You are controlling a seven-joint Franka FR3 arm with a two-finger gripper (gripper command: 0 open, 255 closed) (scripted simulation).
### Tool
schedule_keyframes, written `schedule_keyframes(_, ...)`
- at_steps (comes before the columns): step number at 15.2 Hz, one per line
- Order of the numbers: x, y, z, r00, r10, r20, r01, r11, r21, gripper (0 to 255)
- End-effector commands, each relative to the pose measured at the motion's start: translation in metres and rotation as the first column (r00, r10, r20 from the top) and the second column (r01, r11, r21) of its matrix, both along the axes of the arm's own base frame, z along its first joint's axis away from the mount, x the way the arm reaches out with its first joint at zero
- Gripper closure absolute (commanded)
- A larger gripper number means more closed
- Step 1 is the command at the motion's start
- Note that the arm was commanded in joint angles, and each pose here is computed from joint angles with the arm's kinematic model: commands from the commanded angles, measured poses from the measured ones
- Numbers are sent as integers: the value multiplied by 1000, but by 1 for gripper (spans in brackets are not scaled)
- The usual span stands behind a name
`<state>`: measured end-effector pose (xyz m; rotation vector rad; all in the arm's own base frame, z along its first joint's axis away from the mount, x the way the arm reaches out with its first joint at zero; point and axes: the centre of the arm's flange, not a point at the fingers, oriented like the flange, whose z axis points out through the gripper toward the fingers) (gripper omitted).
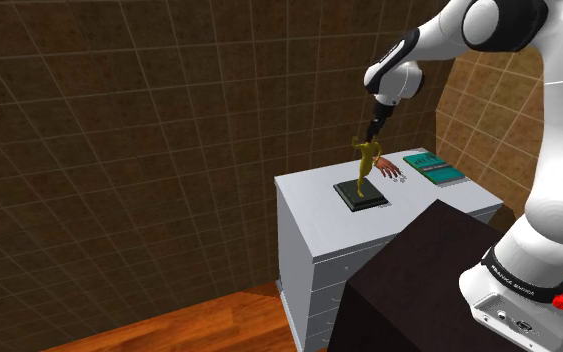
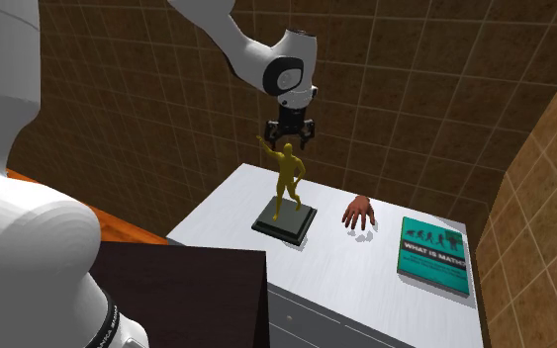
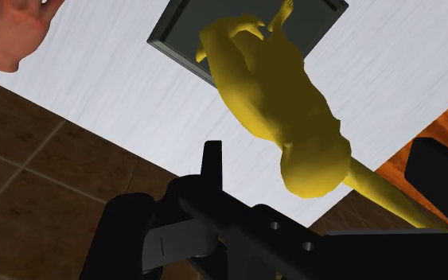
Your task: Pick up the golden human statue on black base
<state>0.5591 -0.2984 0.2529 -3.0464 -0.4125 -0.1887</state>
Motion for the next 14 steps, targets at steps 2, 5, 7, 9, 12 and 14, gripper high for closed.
schedule_keyframes(2, 0, 0, -2, 1000, 0, 0, 0, 1000, 0, 255)
schedule_keyframes(5, 0, 0, -2, 1000, 0, 1, 0, 1000, 0, 255)
schedule_keyframes(7, 0, 0, -2, 1000, 0, 1, 0, 1000, 0, 255)
schedule_keyframes(9, 0, 0, -2, 1000, 0, 0, 0, 1000, 0, 255)
schedule_keyframes(12, 1, 0, 9, 1000, 0, 1, 0, 1000, 0, 255)
schedule_keyframes(14, 1, 0, 19, 1000, 0, 1, 0, 1000, 0, 255)
